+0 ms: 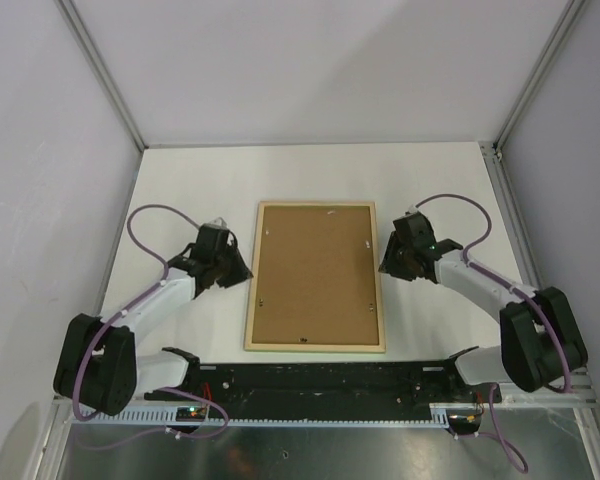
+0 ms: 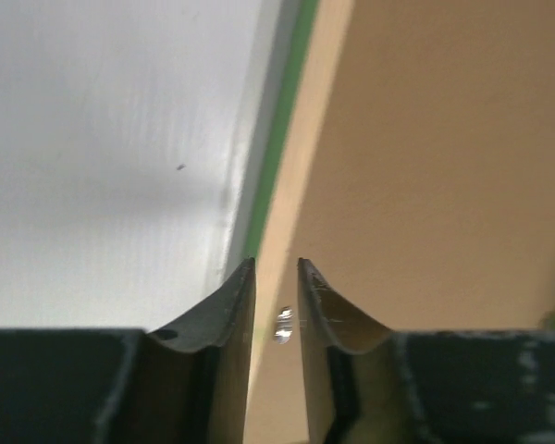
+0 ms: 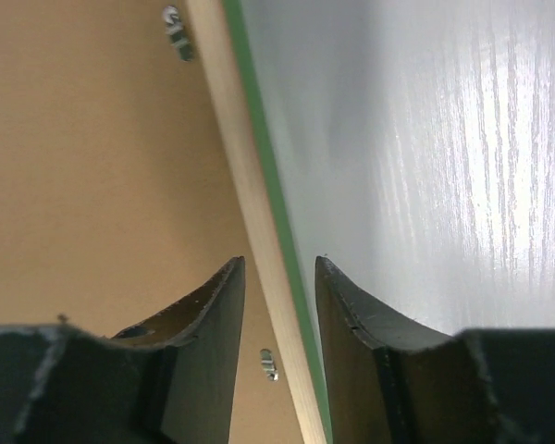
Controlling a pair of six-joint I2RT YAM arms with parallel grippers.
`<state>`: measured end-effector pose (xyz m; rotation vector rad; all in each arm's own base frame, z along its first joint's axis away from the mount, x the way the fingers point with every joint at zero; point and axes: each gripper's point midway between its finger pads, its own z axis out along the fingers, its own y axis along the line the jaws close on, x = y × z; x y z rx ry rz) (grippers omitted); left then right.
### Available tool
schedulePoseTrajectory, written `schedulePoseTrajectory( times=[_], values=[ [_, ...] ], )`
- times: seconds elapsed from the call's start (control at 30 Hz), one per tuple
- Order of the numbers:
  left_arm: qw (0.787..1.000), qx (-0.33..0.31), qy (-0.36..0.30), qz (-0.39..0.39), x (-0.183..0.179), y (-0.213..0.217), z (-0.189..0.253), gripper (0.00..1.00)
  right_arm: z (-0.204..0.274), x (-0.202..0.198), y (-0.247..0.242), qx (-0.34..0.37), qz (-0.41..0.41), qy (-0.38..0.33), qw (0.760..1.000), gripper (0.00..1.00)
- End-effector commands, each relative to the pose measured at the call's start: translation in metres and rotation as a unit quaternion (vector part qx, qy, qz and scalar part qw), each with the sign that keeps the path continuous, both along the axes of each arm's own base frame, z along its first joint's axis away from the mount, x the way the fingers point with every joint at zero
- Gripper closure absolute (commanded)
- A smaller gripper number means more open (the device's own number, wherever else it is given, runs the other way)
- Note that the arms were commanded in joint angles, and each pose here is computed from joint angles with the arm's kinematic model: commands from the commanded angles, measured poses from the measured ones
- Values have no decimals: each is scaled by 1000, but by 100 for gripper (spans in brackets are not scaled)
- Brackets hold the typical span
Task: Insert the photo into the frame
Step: Place the photo frame at the center of the board, then press the fastener onto the backboard.
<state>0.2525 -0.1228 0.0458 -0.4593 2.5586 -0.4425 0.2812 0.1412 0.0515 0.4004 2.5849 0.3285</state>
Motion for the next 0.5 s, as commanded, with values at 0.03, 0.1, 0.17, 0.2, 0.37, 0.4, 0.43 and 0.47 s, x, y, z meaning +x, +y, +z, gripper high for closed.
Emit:
schedulePoseTrajectory(
  times=[0.03, 0.1, 0.17, 0.2, 0.37, 0.4, 0.43, 0.47],
  values=[
    [997, -7, -78, -25, 38, -9, 49, 63, 26, -3, 5, -2, 28, -40, 999, 53],
    [997, 3, -70, -32, 41, -9, 44, 62, 27, -9, 9, -10, 38, -42, 998, 48],
    [997, 15, -60, -35, 43, -7, 36, 61, 29, -13, 13, -16, 46, -49, 998, 44],
    [998, 20, -57, -34, 44, -6, 33, 61, 29, -16, 13, -20, 47, -51, 997, 42],
    [998, 26, -42, -35, 44, -6, 22, 61, 23, -24, 15, -20, 55, -55, 997, 36],
    [998, 25, -40, -36, 44, -6, 20, 61, 20, -27, 15, -20, 57, -52, 997, 36],
    [998, 25, -38, -36, 43, -6, 18, 61, 17, -29, 16, -20, 58, -50, 997, 35],
    [998, 25, -34, -37, 42, -7, 15, 61, 14, -31, 17, -20, 60, -48, 997, 34]
  ],
)
